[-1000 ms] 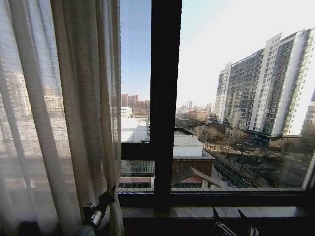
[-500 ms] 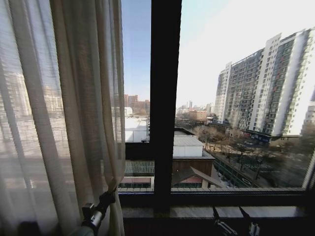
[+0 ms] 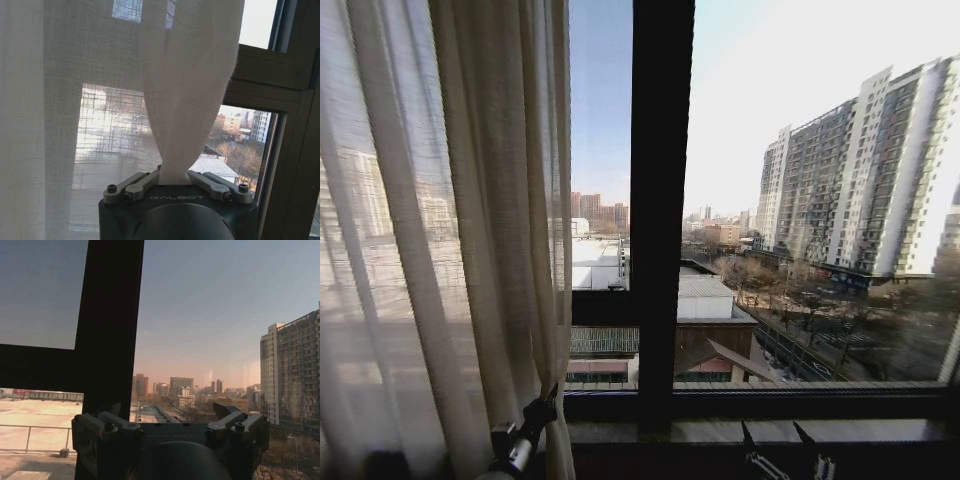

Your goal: Open the curtains by pulling them apart, changing their state from closed to fully open.

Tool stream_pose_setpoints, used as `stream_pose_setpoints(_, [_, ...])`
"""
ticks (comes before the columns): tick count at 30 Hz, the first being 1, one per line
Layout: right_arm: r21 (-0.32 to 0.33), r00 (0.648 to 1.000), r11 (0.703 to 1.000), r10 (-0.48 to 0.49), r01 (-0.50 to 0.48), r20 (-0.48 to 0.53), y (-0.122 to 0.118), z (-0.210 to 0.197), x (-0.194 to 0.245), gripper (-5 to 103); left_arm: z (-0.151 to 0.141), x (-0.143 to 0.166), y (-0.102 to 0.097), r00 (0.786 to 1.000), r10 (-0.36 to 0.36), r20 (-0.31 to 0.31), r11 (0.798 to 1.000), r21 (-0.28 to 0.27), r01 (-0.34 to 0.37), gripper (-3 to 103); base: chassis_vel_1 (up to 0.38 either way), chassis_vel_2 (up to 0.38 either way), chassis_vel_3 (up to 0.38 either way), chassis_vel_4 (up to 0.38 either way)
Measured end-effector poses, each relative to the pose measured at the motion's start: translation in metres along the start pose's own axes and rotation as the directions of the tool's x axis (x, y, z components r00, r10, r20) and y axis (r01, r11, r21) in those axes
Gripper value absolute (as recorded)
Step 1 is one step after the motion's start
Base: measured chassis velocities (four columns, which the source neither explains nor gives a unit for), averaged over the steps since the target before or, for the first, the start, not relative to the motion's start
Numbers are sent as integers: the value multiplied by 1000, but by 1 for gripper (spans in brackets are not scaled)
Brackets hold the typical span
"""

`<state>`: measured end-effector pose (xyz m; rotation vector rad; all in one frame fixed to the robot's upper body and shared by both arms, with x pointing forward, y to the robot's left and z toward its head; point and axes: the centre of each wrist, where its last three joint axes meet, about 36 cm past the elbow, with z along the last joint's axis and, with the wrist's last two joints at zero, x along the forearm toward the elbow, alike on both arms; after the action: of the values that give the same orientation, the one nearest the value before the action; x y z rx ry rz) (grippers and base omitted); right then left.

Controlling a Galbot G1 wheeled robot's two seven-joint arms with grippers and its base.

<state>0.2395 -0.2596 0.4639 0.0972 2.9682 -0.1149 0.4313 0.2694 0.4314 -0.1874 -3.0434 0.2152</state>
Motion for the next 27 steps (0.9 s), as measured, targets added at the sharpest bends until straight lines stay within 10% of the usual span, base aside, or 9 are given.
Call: stream_pose_setpoints(27, [36,999,999,-40,40,-3,-31,-13,-6,100,-1,5,7,1000,15,-4,1000,-19,-15,1,142,144,-141,-144])
